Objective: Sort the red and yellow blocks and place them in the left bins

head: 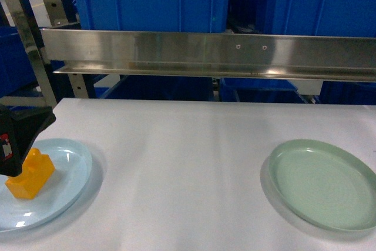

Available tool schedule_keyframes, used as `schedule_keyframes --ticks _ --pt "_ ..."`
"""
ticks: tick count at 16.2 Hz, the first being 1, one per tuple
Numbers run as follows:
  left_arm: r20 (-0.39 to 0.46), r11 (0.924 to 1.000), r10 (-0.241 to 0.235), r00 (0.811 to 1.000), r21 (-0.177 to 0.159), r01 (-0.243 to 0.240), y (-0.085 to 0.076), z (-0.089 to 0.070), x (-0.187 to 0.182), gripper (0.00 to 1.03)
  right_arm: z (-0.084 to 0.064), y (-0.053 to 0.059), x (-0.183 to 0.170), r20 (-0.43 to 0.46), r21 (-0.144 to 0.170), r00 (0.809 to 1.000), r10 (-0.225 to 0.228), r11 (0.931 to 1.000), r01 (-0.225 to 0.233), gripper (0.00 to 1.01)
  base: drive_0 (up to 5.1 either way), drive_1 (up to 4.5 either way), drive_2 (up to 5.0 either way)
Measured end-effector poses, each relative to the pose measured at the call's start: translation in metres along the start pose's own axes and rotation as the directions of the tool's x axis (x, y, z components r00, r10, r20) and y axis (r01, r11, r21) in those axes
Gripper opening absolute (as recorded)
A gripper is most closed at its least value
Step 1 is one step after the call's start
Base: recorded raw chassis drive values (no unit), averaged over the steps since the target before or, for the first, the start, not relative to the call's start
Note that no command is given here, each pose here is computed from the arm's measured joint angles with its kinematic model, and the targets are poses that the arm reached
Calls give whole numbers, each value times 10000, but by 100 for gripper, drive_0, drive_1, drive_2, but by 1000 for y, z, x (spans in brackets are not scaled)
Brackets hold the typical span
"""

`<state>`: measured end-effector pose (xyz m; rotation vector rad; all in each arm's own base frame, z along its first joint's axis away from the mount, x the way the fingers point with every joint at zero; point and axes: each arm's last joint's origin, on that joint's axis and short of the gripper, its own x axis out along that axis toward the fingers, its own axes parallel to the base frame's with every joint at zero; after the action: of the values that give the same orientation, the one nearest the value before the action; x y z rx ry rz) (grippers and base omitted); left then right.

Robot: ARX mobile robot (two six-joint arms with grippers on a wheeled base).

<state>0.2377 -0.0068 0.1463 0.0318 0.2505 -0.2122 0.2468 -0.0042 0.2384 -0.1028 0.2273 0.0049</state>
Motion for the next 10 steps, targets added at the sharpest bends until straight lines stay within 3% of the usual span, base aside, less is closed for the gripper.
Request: schedule_keyframes --ticks 3,5,7,8,10 --pt "0 10000 0 10000 4 0 0 0 0 98 0 0 0 0 -4 10000 0 10000 0 29 0 0 0" --pt "-172 9998 211 9996 -32 -211 9 1 3 98 0 0 0 0 0 10000 0 10000 0 29 0 0 0" --pt "-200 9990 433 9989 132 -430 22 17 28 98 0 0 0 0 -4 10000 0 10000 0 29 0 0 0" --pt "-376 9991 282 9989 316 -270 26 26 45 98 0 0 0 0 -4 10000 0 10000 0 29 0 0 0" --pt "-1531 9994 -19 9882 345 72 34 26 80 98 0 0 0 0 0 10000 0 10000 0 28 0 0 0"
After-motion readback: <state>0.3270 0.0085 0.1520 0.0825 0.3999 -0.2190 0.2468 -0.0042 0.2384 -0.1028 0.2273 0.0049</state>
